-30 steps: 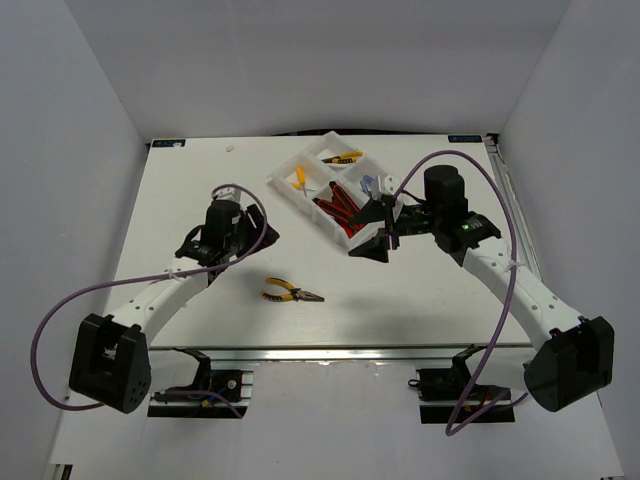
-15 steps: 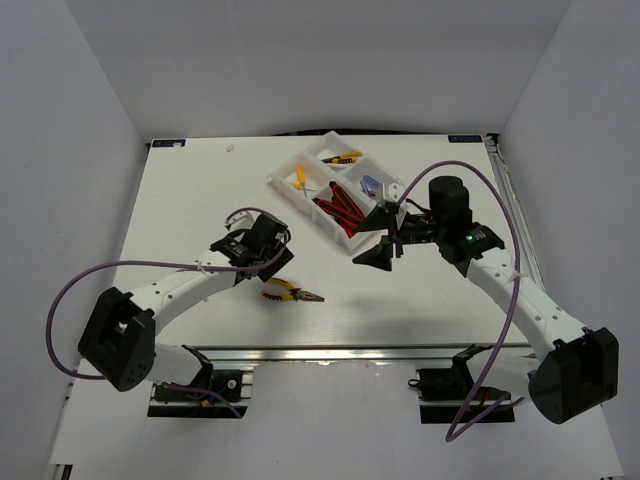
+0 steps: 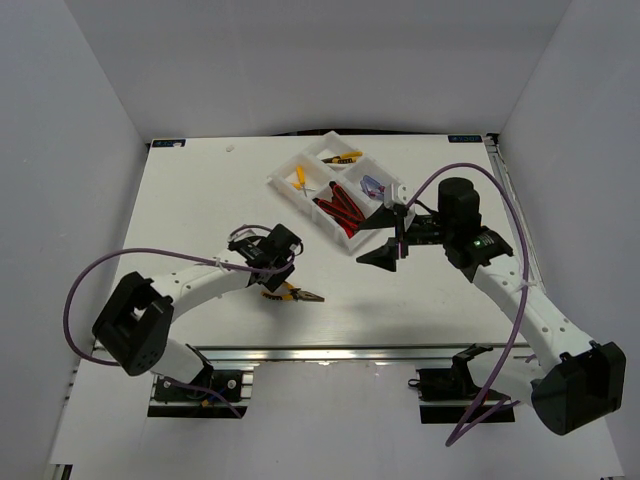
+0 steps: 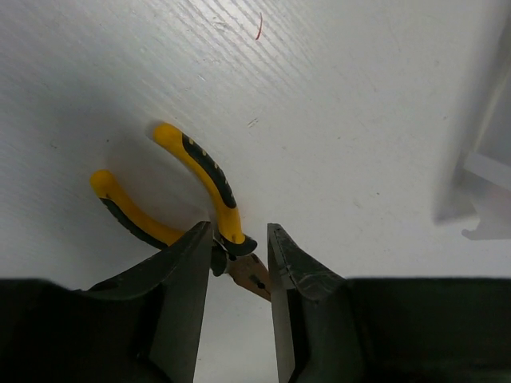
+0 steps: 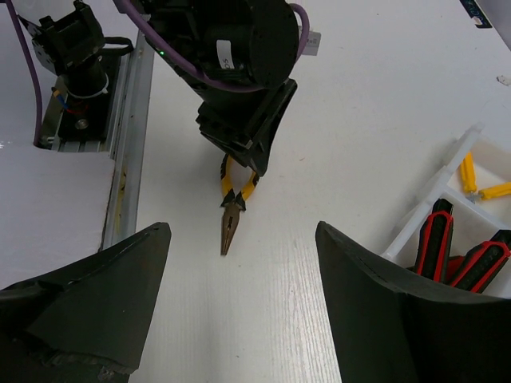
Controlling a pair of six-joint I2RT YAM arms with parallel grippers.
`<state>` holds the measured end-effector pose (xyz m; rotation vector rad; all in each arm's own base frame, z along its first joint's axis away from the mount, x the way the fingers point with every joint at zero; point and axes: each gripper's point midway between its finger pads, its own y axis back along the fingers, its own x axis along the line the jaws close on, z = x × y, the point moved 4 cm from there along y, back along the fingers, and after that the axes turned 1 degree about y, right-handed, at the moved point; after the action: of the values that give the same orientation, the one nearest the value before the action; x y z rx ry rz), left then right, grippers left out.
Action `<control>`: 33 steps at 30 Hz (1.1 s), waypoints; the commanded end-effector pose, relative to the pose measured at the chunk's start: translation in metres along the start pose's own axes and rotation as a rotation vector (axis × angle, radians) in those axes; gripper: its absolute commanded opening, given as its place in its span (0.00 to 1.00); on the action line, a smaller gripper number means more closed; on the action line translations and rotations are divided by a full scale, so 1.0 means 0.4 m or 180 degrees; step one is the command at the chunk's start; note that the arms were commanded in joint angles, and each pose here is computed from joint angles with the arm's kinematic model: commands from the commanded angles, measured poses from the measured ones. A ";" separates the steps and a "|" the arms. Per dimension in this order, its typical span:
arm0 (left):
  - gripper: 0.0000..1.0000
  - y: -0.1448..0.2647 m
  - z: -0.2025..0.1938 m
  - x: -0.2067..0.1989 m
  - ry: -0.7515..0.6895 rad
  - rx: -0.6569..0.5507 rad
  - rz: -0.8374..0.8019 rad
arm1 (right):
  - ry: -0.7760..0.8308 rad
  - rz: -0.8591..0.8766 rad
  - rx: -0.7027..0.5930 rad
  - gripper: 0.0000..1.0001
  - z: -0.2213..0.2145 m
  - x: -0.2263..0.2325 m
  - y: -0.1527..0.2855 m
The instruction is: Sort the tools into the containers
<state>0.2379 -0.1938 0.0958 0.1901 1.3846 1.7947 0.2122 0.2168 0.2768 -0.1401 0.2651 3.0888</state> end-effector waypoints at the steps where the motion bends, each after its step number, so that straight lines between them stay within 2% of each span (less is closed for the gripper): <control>1: 0.45 -0.007 -0.004 0.002 0.0099 -0.0016 0.0062 | 0.0136 0.0032 -0.0106 0.80 0.026 0.008 0.007; 10: 0.53 -0.048 -0.026 0.004 -0.0046 0.0046 0.0253 | 0.0169 0.0028 -0.0106 0.81 0.031 0.011 0.014; 15: 0.54 -0.078 -0.047 0.001 -0.0142 0.0168 0.0302 | 0.0202 0.0014 -0.0101 0.80 0.036 0.011 0.018; 23: 0.52 -0.105 -0.006 0.002 -0.0129 0.0099 0.0417 | 0.0187 0.0009 -0.0106 0.80 0.035 0.010 0.027; 29: 0.46 -0.106 -0.011 0.017 -0.0158 0.0163 0.0459 | 0.0173 0.0034 -0.0111 0.80 0.037 0.011 0.028; 33: 0.31 -0.104 -0.006 0.009 -0.0196 0.0160 0.0417 | 0.0178 0.0036 -0.0109 0.80 0.037 0.011 0.029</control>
<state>0.2536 -0.1920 0.0555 0.3595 1.4115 1.8548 0.2110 0.2103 0.2822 -0.1803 0.2432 3.0907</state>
